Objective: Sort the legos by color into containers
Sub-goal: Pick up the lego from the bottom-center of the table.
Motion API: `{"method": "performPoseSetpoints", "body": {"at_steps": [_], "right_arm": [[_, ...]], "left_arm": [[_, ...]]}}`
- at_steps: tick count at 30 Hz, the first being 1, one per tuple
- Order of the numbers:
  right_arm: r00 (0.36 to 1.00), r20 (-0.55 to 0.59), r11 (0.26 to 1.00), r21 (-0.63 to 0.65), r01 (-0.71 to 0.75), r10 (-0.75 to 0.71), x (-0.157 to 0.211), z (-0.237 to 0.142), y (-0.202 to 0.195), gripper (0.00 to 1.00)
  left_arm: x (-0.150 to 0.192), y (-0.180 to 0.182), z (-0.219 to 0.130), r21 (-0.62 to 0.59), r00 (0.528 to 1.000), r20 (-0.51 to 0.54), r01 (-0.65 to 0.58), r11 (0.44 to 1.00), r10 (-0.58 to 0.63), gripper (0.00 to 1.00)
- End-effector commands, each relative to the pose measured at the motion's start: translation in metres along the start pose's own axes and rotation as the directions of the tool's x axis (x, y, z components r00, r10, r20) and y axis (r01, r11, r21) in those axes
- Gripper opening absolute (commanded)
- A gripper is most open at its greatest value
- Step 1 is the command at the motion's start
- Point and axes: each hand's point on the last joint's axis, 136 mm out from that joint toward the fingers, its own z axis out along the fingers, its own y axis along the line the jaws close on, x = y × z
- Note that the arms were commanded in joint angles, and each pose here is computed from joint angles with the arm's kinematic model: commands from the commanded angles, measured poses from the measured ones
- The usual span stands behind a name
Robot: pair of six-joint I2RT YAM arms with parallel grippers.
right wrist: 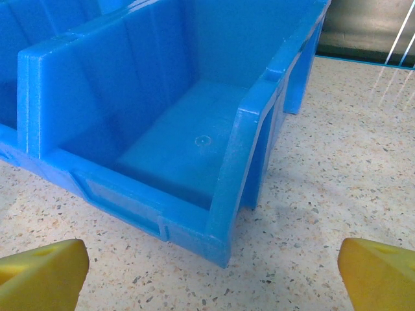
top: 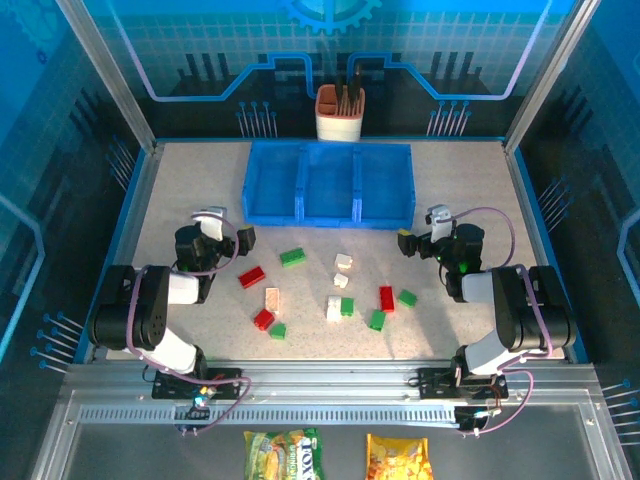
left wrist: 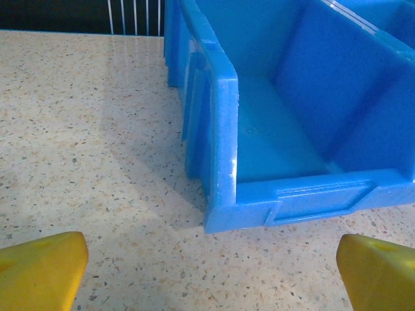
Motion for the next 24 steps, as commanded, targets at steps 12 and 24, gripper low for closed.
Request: {"method": "performPoseSetpoints", "body": {"at_steps": [12,24], "right_arm": [[1.0,0.007,0.998,0.063,0.008,-0.008,-0.024,-0.009,-0.006,1.0],[0.948,-0.273,0.985,0.101,-0.141,0.163,-0.011,-0.016,0.0,0.99]], "left_arm": [[-0.022,-0.013,-0.006,-0.032,0.998,-0.01,-0.057,0.998,0.057,0.99],[-0.027,-0.013,-0.024,-0.147,0.994,-0.104,0.018,0.989,-0.033,0.99]]}}
